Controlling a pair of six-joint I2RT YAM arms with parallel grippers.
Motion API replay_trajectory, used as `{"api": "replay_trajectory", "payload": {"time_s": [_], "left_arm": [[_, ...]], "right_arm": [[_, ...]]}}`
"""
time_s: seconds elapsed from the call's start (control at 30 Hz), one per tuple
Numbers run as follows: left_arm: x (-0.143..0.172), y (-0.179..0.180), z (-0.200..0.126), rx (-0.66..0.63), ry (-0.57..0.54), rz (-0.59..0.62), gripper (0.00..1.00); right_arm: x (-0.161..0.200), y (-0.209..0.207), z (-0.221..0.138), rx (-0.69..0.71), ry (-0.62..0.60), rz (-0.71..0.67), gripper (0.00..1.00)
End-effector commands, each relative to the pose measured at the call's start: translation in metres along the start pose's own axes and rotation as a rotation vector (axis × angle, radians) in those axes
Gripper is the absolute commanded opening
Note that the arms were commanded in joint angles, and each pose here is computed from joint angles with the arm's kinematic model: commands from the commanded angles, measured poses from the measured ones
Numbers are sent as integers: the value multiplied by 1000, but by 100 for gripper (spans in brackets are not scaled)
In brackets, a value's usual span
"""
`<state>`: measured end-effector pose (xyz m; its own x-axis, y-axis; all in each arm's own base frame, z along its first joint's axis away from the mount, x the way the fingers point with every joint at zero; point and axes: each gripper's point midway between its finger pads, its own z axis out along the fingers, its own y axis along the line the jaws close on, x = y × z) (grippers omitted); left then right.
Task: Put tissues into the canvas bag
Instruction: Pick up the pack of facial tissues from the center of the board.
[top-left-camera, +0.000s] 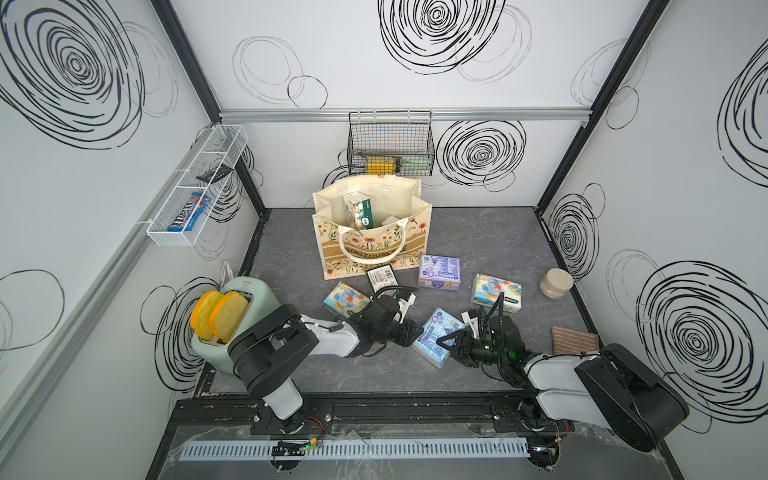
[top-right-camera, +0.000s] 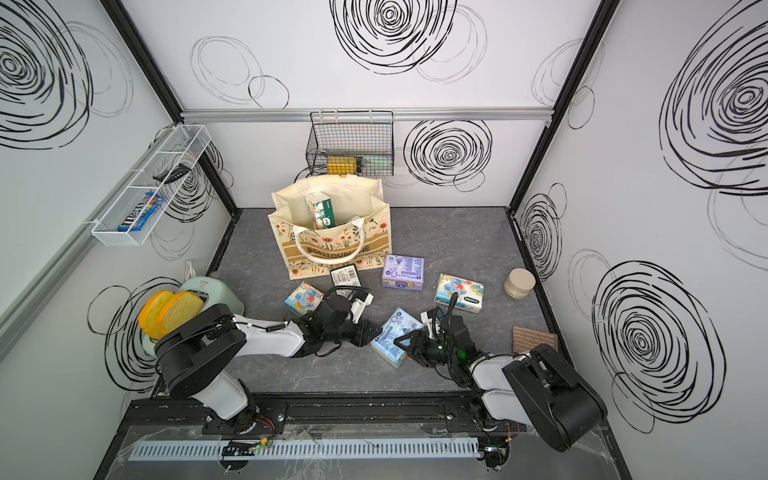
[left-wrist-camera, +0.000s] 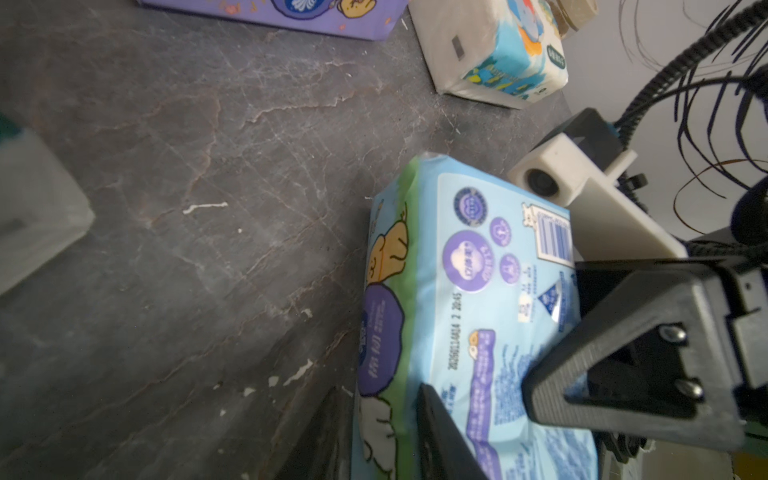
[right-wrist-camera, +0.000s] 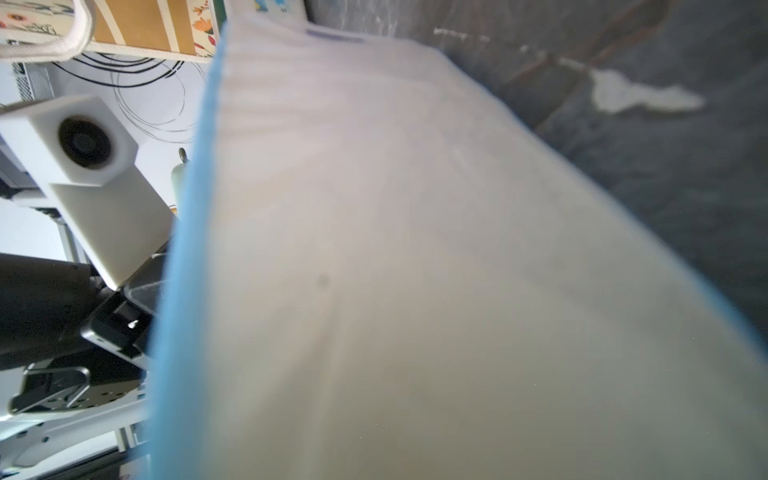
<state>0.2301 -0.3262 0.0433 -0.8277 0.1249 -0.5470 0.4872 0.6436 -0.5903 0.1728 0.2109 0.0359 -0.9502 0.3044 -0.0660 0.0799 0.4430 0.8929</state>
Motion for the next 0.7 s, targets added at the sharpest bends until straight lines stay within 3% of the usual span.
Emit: {"api": "replay_trajectory", "payload": {"time_s": [0.0, 0.07, 0.13, 0.3, 0.43, 0.67], "left_arm": [[36, 14, -6, -44, 118, -38, 43], [27, 8, -14, -43, 100, -34, 65], [11, 1, -27, -63, 59, -21, 96], [-52, -41, -95, -62, -134, 37, 96], [-93, -73, -174, -18, -324, 101, 96], [-96, -66, -291, -96, -598, 152, 96]], "right_arm": [[6, -34, -7, 126, -26, 46, 52], [3, -32, -8, 136, -34, 24, 52], [-1, -29, -11, 153, -50, -11, 52], [-20, -3, -24, 162, -129, -146, 52], [-45, 62, -41, 49, -225, -364, 53], [-98, 195, -53, 13, -235, -660, 55]]}}
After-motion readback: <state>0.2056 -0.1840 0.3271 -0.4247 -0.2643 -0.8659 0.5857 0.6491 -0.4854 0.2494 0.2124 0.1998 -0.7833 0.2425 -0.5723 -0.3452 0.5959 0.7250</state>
